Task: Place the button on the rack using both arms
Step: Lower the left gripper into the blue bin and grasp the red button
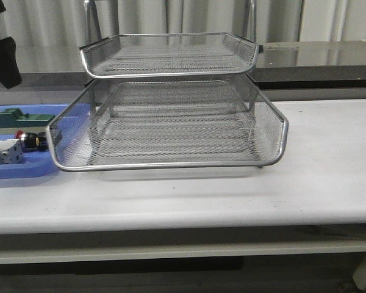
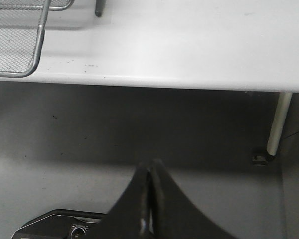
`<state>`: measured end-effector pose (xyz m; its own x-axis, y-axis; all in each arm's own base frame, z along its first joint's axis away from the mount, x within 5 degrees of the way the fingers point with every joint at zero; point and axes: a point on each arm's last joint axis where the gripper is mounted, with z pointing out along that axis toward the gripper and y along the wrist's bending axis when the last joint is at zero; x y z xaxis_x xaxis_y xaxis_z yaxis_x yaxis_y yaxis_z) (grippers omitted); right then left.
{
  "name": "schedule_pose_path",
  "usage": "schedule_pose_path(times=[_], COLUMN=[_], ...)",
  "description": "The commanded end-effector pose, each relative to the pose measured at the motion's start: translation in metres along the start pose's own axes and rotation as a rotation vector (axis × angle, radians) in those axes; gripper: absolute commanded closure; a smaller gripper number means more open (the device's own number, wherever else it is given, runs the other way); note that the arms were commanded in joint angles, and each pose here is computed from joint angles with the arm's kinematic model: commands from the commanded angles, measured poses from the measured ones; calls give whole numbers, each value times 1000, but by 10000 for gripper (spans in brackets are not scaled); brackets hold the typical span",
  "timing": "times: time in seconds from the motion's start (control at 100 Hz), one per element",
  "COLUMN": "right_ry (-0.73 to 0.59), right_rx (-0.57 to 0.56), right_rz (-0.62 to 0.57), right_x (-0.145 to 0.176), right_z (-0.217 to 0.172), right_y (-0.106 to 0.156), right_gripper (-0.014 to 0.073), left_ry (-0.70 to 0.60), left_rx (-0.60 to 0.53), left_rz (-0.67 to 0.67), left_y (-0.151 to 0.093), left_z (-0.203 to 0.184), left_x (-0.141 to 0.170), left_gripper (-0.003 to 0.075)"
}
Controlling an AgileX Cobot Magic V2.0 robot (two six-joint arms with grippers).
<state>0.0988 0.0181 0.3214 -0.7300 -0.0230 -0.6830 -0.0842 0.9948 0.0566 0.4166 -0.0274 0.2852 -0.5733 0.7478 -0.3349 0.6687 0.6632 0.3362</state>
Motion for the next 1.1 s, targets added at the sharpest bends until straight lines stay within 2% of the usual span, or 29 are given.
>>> schedule_pose_path(times=[0.0,0.24,0.57,1.09], right_ry=[-85,-85,-85,-85], right_rx=[2,2,2,2], right_rz=[-6,-6,-6,-6], right_x=[-11,-11,-11,-11], right_z=[-8,-8,-8,-8], right_y=[0,0,0,0], right_gripper=[663,663,663,663], left_ry=[-74,-59,-38,-20], left_rx=[-52,-20,30,56], left_rz=[37,94,103,123], left_y=[13,22,28,31], left_z=[-17,19,63,91], left_x=[-14,-25,-32,-35], left_gripper=[175,175,175,175])
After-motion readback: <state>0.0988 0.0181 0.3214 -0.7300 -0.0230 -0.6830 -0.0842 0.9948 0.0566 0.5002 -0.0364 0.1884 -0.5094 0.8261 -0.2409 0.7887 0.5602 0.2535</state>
